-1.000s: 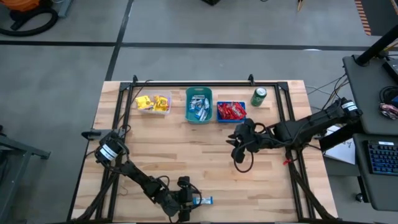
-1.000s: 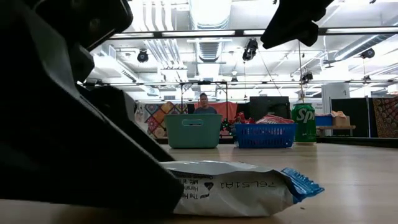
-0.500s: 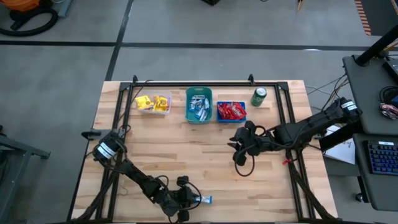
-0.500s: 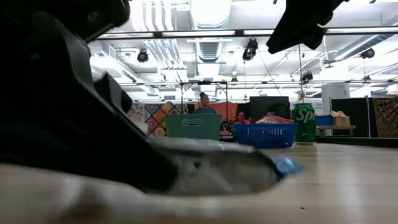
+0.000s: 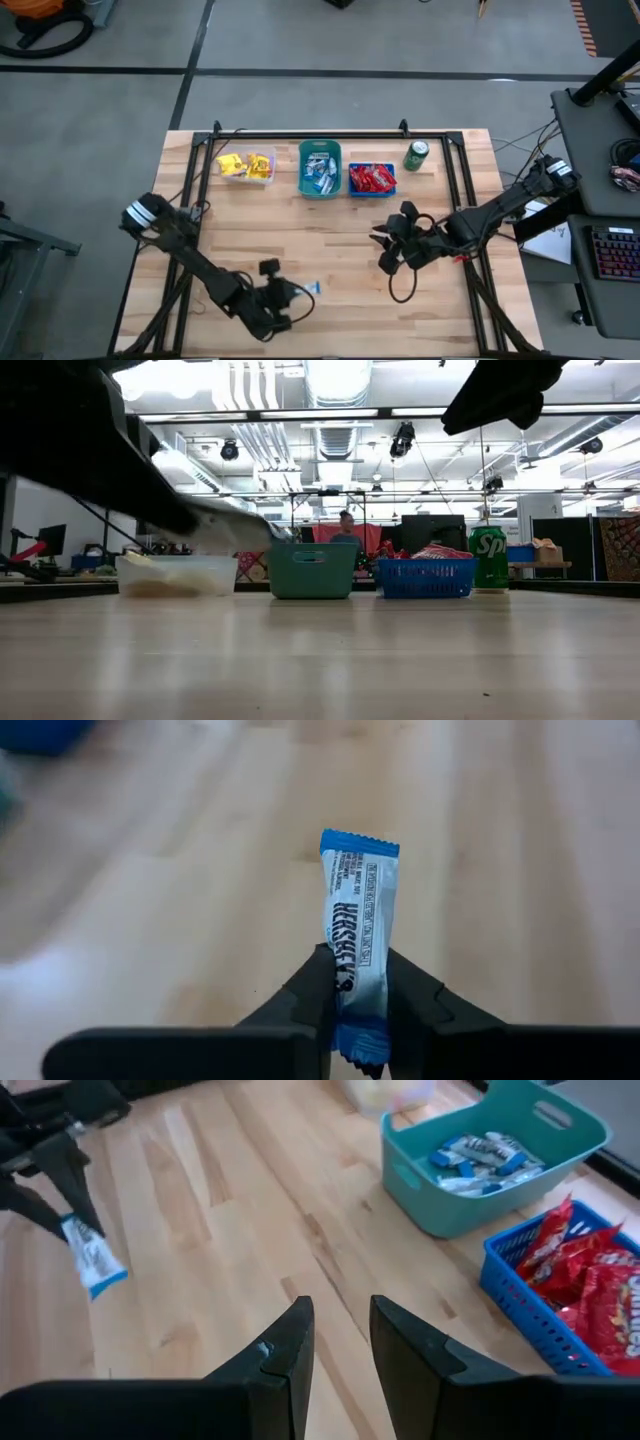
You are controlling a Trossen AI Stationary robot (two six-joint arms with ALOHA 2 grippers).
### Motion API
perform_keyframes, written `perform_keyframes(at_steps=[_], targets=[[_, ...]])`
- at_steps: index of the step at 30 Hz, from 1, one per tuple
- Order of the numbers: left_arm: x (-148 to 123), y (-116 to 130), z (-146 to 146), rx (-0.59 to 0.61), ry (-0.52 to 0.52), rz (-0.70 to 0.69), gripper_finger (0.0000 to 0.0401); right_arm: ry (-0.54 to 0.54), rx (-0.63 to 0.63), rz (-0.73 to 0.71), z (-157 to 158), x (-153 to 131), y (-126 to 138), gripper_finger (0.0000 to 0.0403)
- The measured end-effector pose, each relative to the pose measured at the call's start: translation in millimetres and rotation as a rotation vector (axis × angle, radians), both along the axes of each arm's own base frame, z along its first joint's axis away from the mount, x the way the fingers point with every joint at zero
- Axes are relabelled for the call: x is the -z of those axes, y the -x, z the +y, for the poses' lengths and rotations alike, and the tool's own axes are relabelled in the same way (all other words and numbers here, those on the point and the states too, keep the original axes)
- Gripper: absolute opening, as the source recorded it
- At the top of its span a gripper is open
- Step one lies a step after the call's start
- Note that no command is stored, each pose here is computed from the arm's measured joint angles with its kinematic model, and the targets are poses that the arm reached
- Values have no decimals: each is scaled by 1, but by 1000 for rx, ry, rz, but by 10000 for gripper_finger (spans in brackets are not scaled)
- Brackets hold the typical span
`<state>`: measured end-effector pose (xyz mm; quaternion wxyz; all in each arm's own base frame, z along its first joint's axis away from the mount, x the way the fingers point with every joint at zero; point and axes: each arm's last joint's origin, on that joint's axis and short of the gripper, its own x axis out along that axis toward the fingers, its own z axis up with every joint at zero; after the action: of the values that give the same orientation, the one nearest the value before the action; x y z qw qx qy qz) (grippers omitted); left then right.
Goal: Sort candy
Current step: Put the white chocolate into the green bin
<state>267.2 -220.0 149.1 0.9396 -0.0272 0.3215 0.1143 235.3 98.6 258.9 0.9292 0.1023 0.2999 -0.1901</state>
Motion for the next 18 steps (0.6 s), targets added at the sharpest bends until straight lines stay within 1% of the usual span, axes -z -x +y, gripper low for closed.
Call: perform_keyframes(at_steps=[4, 8, 10, 12, 15, 18], targets=[[-17, 11, 13, -66, -76, 6, 39, 1, 11, -23, 0, 9, 1, 93], [-33, 15, 27, -137, -129, -26, 40, -20, 11, -63, 0, 22, 1, 93], [-43, 12, 36, -178, -146, -56, 40, -26, 10, -70, 0, 28, 2, 93], [-50, 8, 48, -205, -168, -58, 40, -31, 12, -76, 0, 29, 2, 93], [-58, 0, 71, -245, -215, -37, 40, -34, 12, -86, 0, 29, 1, 93], [-63, -12, 101, -272, -304, 23, 40, -31, 7, -92, 1, 28, 1, 93]])
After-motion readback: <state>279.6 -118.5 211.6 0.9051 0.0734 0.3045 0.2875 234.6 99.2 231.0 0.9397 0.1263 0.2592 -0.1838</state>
